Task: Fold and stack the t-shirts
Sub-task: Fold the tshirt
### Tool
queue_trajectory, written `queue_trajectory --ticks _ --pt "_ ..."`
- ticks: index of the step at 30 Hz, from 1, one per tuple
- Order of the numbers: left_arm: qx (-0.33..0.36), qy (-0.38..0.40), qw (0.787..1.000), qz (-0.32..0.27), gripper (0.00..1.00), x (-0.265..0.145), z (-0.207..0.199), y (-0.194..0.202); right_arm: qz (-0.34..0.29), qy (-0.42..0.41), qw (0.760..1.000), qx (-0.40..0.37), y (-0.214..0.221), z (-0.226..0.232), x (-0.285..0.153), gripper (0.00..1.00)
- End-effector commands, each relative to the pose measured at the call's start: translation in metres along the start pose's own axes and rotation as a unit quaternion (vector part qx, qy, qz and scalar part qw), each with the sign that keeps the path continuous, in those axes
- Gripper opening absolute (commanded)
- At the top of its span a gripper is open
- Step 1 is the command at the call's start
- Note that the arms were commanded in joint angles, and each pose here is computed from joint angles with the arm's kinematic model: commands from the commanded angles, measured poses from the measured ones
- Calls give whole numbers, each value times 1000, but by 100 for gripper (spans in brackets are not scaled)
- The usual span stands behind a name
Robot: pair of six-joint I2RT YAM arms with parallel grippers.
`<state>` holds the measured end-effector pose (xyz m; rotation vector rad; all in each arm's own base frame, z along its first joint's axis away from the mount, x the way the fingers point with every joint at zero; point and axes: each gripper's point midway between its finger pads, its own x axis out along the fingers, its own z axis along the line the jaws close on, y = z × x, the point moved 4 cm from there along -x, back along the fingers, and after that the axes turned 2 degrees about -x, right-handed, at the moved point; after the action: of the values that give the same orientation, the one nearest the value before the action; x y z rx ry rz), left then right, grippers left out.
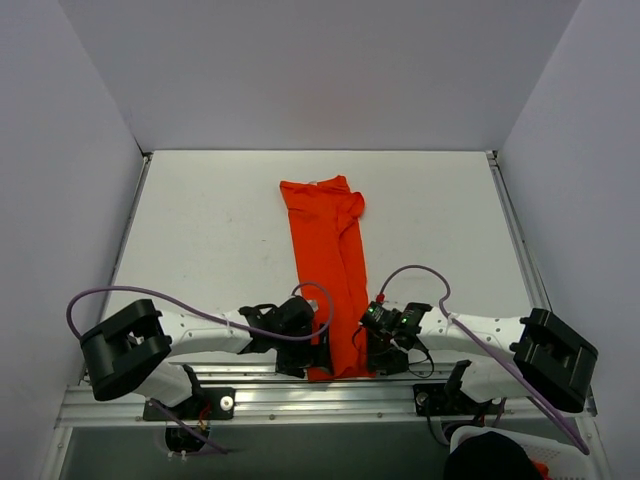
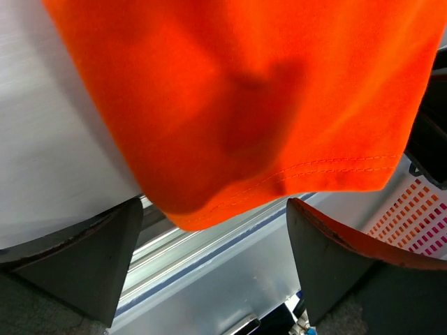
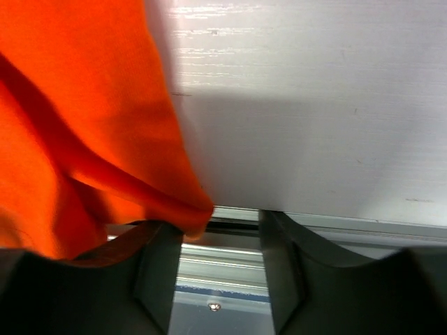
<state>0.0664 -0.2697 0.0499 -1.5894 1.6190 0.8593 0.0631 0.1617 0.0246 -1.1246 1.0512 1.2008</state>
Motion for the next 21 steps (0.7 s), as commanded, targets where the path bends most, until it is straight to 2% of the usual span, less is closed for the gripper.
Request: queue_trajectory --ticks 1,6,11,13,14,16,17,18,19,21 --pt "19 -17 994 -109 94 18 2 -36 -30 15 999 -6 -8 -8 21 40" --pt "10 -33 993 -116 91 24 8 -38 -21 16 1000 -14 -7 -8 28 24" --pt "7 -43 991 -130 80 24 10 -43 -15 19 999 -22 -8 -6 32 10" --pt "7 -43 990 -131 69 26 8 -44 -12 21 999 -25 -8 -4 31 6" --pt "9 -44 990 -132 54 26 8 -45 -13 21 999 -28 -9 -4 31 4" --pt "16 -48 990 -132 35 28 5 -48 -12 23 999 -30 -10 -3 30 1" --pt "18 -51 989 -135 15 28 4 -50 -12 25 999 -34 -11 -3 29 1" --pt "19 -64 989 -132 6 28 8 -49 -12 26 999 -36 -11 -2 28 0" --pt "22 -68 989 -132 3 27 7 -50 -11 29 999 -37 -12 -2 27 0" --pt "27 -63 988 -138 2 21 0 -53 -15 31 999 -42 -14 -1 23 0"
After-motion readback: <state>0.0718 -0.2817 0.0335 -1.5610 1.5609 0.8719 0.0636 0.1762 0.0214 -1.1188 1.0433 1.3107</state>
